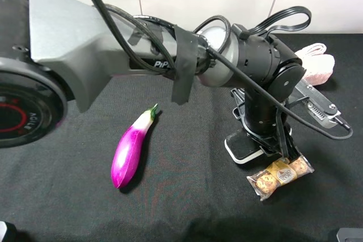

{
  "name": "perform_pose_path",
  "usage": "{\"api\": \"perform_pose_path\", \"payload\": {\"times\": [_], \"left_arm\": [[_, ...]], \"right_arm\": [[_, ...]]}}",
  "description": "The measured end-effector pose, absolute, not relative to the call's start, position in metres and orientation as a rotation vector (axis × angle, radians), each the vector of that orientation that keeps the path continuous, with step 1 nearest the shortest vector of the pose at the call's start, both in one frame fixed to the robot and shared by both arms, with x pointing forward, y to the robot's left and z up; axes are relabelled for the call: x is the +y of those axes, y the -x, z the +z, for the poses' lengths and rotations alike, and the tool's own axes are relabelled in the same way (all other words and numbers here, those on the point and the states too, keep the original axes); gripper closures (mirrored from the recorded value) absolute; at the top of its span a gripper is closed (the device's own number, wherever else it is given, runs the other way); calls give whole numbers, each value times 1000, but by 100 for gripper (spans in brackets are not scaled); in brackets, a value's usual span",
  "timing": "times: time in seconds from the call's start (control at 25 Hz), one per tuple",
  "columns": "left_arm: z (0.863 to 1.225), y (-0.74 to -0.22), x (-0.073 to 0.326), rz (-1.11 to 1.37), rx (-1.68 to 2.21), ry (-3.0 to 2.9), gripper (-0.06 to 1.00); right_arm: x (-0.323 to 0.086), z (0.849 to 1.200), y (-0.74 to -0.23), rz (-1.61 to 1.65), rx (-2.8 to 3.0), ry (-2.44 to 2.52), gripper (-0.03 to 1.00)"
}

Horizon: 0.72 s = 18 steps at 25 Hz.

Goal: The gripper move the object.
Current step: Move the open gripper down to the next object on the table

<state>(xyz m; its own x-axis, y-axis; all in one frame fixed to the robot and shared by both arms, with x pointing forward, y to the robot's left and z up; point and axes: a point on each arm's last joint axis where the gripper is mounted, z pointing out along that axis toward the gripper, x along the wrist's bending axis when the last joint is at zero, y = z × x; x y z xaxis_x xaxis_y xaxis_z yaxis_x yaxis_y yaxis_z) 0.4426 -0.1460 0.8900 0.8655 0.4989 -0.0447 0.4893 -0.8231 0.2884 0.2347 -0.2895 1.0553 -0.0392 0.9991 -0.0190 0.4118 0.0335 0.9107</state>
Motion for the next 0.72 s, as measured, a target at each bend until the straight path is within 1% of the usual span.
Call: {"api": "perform_pose_path", "payload": {"times": [0.72], "left_arm": [[891,-443,-148,53,738,-2722,26]], "right_arm": [[-289,1055,-235,985,1556,-1477,27]]}}
